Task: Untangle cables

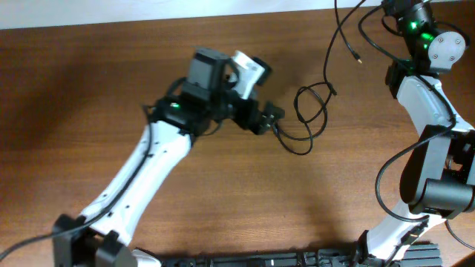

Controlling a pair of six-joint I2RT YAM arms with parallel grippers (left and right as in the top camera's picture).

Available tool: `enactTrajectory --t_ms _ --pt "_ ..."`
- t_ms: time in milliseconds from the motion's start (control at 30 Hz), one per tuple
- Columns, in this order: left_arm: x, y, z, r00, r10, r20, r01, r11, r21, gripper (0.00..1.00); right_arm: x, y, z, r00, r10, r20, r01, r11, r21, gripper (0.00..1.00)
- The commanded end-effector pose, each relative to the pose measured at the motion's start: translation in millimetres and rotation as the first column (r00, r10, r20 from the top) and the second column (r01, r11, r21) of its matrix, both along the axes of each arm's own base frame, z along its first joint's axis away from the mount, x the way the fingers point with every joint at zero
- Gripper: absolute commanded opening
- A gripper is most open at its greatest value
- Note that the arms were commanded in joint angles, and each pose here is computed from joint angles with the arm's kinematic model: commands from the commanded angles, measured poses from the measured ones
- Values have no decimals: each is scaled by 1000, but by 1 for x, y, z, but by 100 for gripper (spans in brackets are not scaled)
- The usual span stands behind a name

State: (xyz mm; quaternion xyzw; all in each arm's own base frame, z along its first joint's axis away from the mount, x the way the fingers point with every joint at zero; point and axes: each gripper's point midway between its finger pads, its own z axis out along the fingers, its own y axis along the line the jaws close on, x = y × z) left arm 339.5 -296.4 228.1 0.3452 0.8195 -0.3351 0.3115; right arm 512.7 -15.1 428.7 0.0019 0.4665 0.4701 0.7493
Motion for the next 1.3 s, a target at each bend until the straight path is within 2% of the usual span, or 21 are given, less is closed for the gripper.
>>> enactTrajectory --t_ms 0,367,700,733,767,800,833,867,1000,1133,1267 --pt "3 -21 -32 996 -66 66 59 993 100 99 -4 8 4 999 33 9 -33 999 -23 4" --pt "-14 -107 -76 967 -220 128 213 975 63 99 -6 15 1 998 64 1 -64 997 -53 4" --pt "-21 -134 -126 959 -266 99 259 963 81 100 -8 20 -2 995 99 -16 -100 993 -63 4" --pt "-21 -133 -130 961 -263 86 256 963 83 96 -8 20 -2 995 100 -15 -101 993 -64 4" --pt "-21 -133 -132 961 -263 84 256 963 85 84 -8 20 -2 995 100 -16 -101 993 -64 4" --pt "-21 -133 -133 961 -263 82 256 963 85 63 -8 20 -2 995 100 -16 -101 993 -64 4" --pt "-21 -133 -133 961 -263 81 256 963 86 24 -8 20 -2 995 100 -16 -101 993 -65 4" --pt "-21 -133 -132 963 -258 77 252 964 83 0 -8 20 -2 995 102 -17 -103 992 -67 4" --pt "-26 -130 -123 980 -201 -12 201 978 45 0 -3 17 -10 993 101 -59 -105 993 -62 4" --pt "-40 -106 -87 975 -212 -61 215 976 32 0 9 6 -24 990 60 -126 -70 995 -72 4" --pt "-48 -60 -23 973 -225 42 223 973 56 0 20 -12 -42 979 12 -204 -28 997 -77 4"
